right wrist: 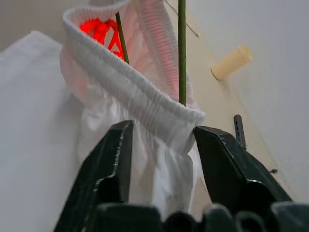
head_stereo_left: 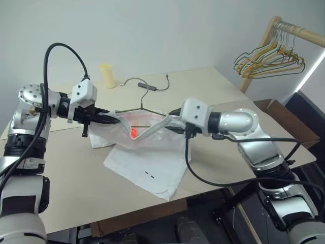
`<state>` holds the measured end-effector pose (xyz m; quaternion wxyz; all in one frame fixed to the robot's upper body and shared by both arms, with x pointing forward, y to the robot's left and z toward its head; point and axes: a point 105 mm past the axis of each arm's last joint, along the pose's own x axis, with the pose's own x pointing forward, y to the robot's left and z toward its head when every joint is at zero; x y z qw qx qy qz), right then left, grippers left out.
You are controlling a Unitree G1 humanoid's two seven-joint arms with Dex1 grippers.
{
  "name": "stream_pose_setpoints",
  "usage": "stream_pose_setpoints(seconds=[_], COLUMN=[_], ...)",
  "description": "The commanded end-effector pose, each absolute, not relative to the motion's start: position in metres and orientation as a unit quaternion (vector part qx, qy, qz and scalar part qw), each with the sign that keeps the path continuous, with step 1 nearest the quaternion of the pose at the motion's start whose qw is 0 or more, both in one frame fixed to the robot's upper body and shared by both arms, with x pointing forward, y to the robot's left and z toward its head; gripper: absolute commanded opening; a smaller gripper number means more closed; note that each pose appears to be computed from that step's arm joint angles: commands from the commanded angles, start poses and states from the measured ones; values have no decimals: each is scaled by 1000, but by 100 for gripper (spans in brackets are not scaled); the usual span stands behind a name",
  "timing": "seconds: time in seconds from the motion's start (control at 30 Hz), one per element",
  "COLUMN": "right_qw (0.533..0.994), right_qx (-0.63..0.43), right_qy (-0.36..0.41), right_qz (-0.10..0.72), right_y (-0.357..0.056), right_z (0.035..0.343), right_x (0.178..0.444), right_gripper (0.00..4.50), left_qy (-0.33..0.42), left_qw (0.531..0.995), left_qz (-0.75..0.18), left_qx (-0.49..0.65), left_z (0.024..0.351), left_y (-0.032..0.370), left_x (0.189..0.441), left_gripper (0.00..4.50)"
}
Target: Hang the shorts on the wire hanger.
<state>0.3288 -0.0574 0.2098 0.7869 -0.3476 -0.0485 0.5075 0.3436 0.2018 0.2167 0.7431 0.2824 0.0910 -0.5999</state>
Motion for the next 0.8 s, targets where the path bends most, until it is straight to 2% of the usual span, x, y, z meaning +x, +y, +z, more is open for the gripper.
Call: stream_pose_setpoints(seconds=[0.03,0.17,0.57,0.67,0.8], right_qw=[804,819,749,755,756], right_qx=[-322,-292,-272,-245,-250], right_qy=[-54,-34,8,29,41], right_qz=[496,493,604,607,603], right_y=[-69,-77,-63,-63,-65], right_z=[227,225,216,217,213], right_x=[337,347,326,327,327], right_gripper=[235,235,235,180,44], left_qy=[53,56,57,57,50], left_qw=[739,735,720,718,720], left_qz=[-611,-616,-634,-636,-639], left_qx=[279,277,277,277,267], left_z=[237,235,231,229,230], left_y=[198,196,186,185,183], left_x=[338,336,332,331,330], left_gripper=[0,0,0,0,0])
